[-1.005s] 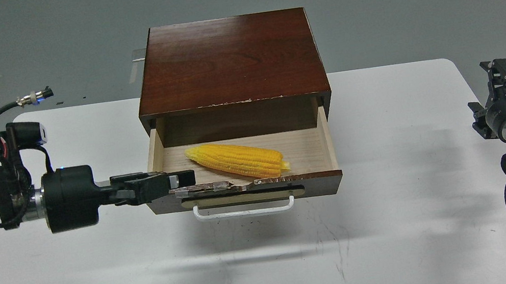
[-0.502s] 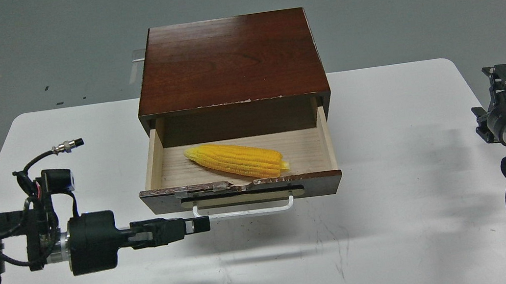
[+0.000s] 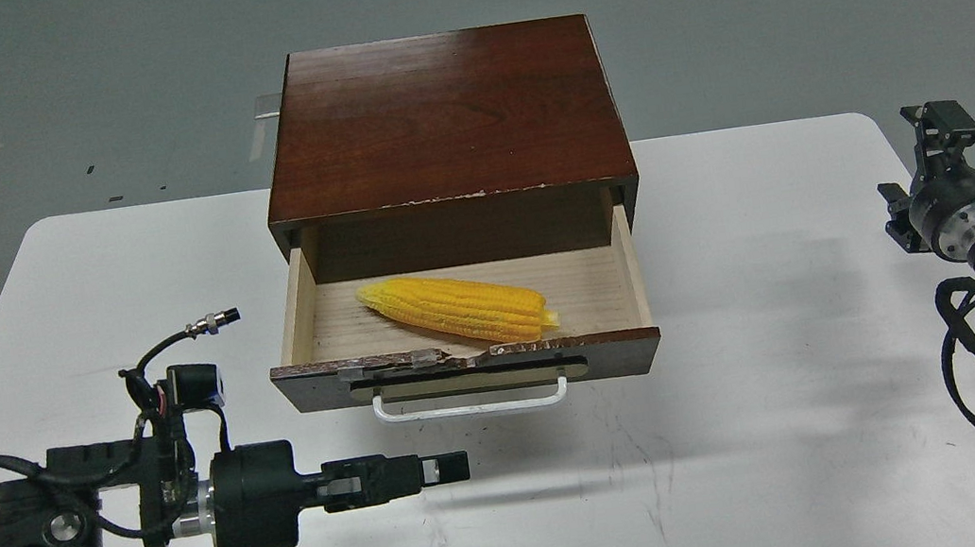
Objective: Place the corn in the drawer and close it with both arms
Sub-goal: 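Bring the left gripper to the drawer front beside the white handle, then push the drawer front with the left gripper toward the cabinet until shut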
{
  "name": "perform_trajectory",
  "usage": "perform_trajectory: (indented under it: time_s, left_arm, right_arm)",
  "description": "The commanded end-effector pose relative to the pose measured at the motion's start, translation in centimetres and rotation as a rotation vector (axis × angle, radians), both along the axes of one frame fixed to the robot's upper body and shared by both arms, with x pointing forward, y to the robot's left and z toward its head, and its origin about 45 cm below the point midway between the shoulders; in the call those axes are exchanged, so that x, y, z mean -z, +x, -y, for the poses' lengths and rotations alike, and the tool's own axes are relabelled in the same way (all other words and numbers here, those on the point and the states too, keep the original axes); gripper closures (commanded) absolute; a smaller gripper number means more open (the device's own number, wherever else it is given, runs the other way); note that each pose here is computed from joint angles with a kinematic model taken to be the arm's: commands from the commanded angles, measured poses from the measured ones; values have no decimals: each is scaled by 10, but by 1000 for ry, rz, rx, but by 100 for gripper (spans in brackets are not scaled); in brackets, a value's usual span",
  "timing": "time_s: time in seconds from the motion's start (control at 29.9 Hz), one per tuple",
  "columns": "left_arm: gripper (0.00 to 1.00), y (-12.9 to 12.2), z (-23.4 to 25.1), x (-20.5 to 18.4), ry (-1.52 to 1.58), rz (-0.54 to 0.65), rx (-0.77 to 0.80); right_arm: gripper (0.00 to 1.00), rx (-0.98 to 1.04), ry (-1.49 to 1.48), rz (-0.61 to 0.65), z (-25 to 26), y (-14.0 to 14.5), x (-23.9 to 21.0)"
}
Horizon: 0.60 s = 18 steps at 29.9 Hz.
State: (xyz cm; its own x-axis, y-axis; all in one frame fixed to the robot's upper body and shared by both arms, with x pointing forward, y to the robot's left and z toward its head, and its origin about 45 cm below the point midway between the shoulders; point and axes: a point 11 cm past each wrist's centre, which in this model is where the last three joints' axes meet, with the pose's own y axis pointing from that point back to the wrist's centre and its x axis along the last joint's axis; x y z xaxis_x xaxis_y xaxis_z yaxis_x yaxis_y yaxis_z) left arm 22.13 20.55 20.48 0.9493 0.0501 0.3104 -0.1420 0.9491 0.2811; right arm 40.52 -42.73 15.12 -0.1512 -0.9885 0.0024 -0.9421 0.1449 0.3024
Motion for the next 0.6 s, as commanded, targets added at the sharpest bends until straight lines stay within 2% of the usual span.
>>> perform_trajectory:
  time_s: [0.0, 0.23, 0.44, 0.57]
  left_arm:
    - [100, 4, 0, 8, 2, -13, -17]
    - [100, 4, 1, 18, -4, -36, -36]
    - [100, 5, -1, 19, 2, -39, -42]
    - [100, 6, -5, 24, 10, -49, -58]
  right_arm:
    - [1, 1, 22, 48, -5, 14, -18]
    - [2, -30, 89, 124, -28, 34, -40]
    - [3, -247, 243, 266, -45, 34, -59]
    - [3, -311, 194, 241, -52, 29, -51]
